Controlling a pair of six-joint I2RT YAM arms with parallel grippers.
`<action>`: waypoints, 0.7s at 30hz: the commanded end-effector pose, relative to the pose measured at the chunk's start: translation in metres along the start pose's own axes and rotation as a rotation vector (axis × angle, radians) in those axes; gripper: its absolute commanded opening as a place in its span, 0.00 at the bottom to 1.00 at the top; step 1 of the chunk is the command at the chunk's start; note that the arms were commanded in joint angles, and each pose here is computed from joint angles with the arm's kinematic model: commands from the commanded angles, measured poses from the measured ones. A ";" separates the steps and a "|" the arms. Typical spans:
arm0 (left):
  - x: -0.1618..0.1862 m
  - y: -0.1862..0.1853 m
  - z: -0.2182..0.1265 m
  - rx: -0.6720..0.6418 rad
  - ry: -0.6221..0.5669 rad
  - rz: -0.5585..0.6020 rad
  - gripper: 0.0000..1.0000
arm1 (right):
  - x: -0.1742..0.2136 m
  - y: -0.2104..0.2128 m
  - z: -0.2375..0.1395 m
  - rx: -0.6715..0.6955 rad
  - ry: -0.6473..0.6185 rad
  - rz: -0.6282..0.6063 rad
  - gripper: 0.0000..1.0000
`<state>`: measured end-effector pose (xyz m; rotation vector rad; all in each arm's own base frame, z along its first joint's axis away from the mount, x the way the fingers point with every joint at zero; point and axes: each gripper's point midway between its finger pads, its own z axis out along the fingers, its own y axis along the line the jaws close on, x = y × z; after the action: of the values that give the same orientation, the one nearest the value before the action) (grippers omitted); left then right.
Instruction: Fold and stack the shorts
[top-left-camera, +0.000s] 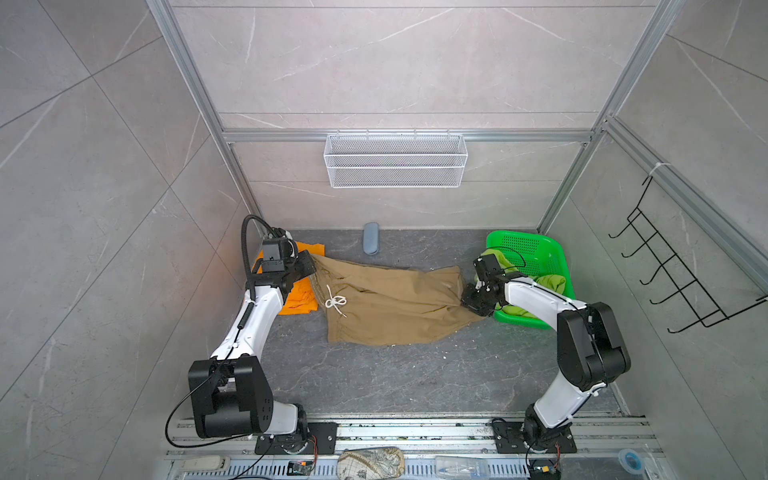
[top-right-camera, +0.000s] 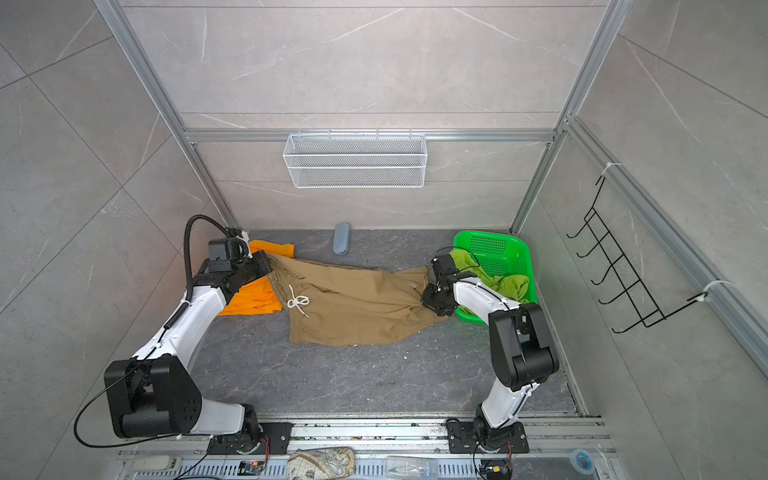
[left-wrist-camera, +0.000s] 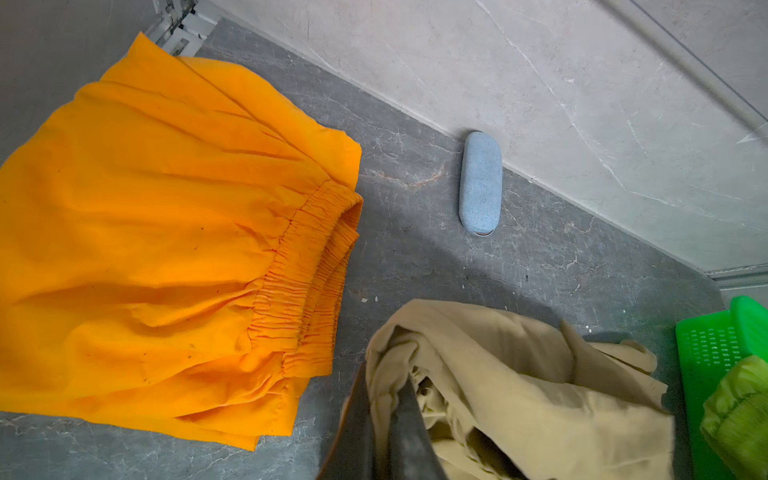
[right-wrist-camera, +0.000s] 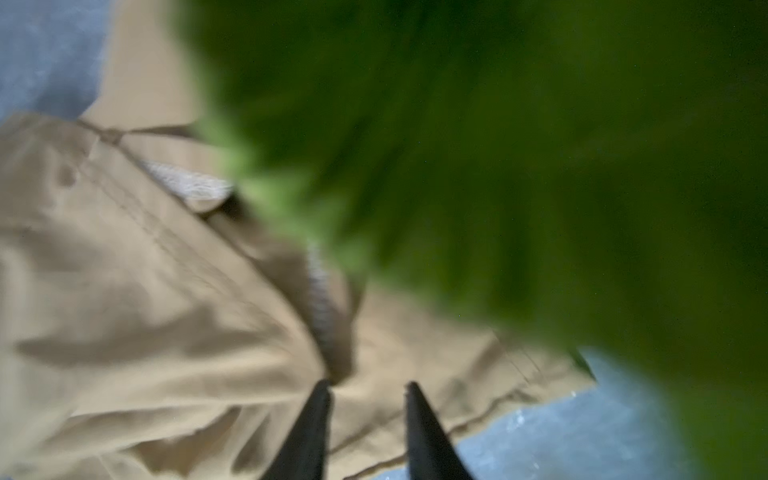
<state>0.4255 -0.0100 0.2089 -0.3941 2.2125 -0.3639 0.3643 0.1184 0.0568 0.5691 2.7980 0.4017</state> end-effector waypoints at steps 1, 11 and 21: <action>-0.016 -0.014 -0.014 0.062 -0.061 0.002 0.00 | -0.022 0.022 -0.030 -0.049 -0.063 -0.026 0.65; -0.011 -0.016 -0.021 0.075 -0.060 0.032 0.00 | -0.046 0.134 -0.023 -0.217 -0.042 -0.090 0.92; -0.007 -0.016 -0.026 0.071 -0.053 0.049 0.00 | -0.010 0.229 0.041 -0.227 0.064 -0.229 0.85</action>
<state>0.4139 -0.0166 0.2194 -0.3514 2.1912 -0.3986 0.4682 0.3177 0.1059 0.1877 2.7159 0.7090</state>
